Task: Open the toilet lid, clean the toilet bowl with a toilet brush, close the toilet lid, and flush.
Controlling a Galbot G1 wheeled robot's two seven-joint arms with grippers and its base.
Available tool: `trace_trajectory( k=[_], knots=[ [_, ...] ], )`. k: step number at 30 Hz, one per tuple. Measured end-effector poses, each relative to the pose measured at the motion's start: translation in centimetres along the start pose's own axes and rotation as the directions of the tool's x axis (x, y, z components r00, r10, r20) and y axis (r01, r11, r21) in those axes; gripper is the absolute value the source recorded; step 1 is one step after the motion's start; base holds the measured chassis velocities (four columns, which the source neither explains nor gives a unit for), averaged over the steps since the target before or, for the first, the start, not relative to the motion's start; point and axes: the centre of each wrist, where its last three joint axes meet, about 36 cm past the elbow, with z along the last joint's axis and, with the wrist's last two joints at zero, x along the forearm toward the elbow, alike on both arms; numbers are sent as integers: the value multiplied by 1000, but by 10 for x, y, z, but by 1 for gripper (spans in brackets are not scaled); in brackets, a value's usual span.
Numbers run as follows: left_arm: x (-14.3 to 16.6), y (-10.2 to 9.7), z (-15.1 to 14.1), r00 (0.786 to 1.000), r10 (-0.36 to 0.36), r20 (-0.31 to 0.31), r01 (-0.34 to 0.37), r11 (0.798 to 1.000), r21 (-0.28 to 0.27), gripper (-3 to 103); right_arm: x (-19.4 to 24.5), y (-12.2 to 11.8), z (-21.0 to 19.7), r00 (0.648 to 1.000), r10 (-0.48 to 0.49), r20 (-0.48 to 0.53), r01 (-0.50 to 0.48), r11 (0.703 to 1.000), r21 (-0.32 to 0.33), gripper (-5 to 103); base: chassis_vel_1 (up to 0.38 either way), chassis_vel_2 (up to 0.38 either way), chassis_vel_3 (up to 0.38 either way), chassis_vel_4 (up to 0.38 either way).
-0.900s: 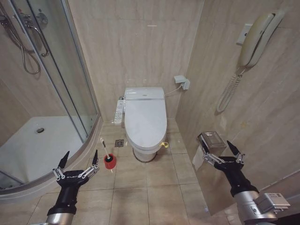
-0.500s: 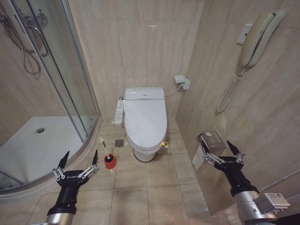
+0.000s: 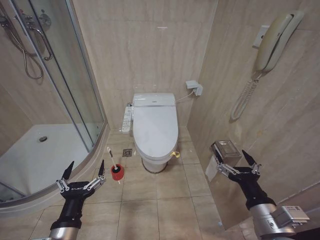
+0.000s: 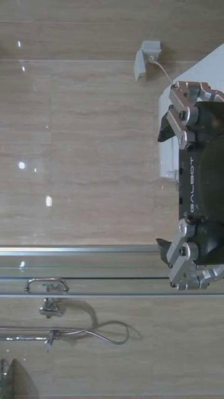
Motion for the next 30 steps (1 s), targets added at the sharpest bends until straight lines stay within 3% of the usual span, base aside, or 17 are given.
trace_trajectory(
  k=[30],
  knots=[
    [0, 0, 0, 1000, 0, 0, 0, 1000, 0, 100, 0, 0, 0, 1000, 0, 0, 0, 1000, 0, 100, 0, 0, 0, 0]
  ],
)
